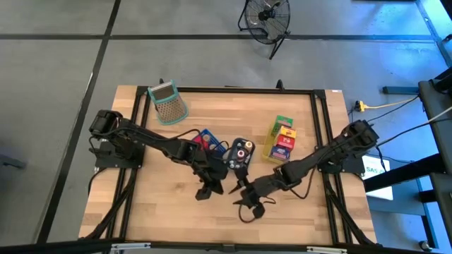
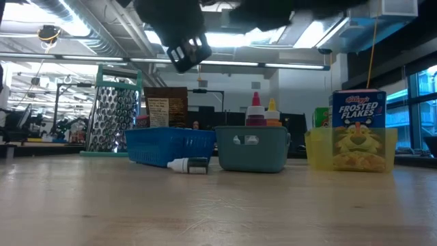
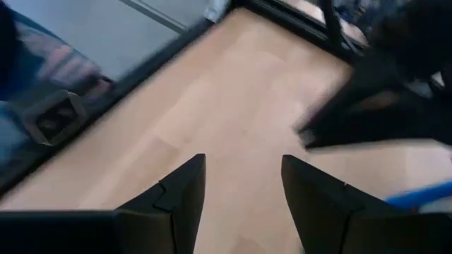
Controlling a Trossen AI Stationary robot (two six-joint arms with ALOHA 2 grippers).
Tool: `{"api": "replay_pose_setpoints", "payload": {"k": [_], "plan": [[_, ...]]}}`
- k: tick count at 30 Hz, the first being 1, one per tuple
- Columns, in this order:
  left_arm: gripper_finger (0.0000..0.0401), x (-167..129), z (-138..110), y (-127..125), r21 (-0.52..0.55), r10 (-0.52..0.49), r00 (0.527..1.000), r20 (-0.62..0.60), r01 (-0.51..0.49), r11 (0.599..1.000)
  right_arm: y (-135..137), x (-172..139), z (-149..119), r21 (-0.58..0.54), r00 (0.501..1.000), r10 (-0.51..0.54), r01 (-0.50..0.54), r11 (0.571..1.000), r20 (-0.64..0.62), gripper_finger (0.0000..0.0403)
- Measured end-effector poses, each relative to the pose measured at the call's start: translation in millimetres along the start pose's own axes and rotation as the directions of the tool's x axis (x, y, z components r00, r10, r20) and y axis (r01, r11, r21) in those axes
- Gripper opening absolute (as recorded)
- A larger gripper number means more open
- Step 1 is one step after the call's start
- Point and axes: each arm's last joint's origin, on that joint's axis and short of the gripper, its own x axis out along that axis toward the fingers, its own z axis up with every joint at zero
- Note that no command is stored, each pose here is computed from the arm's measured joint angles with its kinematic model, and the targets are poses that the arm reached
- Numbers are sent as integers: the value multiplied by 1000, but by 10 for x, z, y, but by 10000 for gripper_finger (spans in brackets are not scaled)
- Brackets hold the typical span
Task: Pick & Place Kitchen Items
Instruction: Put the green food coloring bottle into the green bin
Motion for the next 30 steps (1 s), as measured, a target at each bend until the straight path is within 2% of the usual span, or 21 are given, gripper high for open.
{"api": "replay_pose_setpoints", "payload": {"k": [4, 9, 14, 18, 24, 30], "plan": [[27, 5, -13, 0, 24, 13, 1000, -7, -13, 1000, 108, -115, 87, -20, 999, -52, 53, 998, 10, 188], [24, 24, -20, -25, 58, 81, 997, 14, -82, 995, 215, -186, 125, -42, 989, -149, 149, 988, -3, 188], [30, 18, 4, 2, 93, 158, 986, 54, -163, 982, 245, -195, 122, -50, 986, -168, 167, 985, -10, 188], [44, 27, 39, -34, 138, 151, 984, 99, -164, 977, 242, -194, 121, -42, 985, -171, 170, 985, -12, 188], [85, 31, 65, -65, 108, 135, 982, 129, -150, 983, 244, -195, 115, -27, 986, -169, 168, 985, -18, 188], [154, 32, 64, -65, 99, 135, 982, 129, -149, 984, 245, -195, 110, -25, 986, -168, 167, 986, -23, 188]]}}
